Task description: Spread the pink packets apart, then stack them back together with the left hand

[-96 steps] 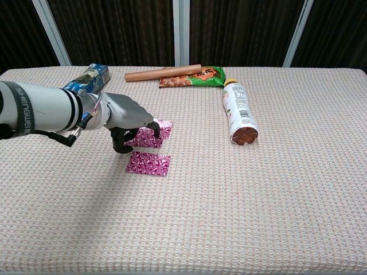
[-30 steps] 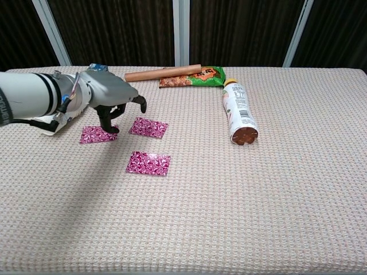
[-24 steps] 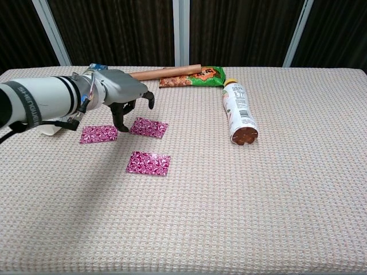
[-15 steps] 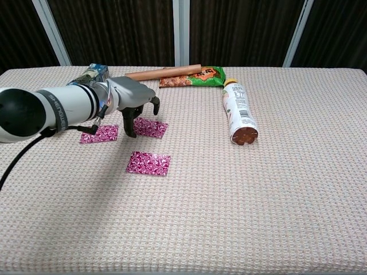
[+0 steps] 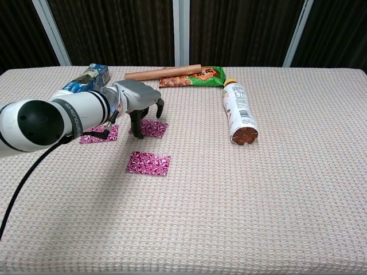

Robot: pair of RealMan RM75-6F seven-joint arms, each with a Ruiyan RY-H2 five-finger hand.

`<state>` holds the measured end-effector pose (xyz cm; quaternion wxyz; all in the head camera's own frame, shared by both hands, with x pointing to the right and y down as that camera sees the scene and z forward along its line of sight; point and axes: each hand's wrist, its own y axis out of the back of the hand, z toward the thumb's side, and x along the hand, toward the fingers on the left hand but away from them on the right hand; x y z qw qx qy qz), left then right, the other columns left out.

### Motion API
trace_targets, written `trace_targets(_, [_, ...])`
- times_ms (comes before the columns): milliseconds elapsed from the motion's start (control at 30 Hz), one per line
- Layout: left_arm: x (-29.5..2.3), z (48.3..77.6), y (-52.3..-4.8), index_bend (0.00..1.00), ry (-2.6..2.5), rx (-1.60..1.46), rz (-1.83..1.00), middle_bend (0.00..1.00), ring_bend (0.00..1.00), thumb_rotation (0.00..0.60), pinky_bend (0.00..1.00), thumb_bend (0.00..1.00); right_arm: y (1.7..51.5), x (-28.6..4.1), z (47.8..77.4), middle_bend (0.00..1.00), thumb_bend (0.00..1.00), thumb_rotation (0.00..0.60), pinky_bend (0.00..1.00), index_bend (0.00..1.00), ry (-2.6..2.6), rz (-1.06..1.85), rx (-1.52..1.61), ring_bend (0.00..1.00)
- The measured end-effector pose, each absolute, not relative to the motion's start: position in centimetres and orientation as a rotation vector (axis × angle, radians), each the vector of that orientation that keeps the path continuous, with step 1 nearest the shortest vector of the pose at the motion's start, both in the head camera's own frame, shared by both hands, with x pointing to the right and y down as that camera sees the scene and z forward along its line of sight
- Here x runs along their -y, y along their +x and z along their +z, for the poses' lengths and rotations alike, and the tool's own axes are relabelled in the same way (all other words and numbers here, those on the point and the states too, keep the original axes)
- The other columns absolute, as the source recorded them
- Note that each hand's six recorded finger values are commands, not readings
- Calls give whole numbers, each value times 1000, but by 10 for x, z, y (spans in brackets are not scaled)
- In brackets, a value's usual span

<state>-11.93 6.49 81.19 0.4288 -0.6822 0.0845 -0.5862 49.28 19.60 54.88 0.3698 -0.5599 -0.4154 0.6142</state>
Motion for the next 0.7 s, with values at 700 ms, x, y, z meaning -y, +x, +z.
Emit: trace_targets(700, [-67,808,-122,492,-1706,-232,-1471,886,856,600,991,227,492,-197,549,213,165,512,115,259,-1440,1572,1068,107])
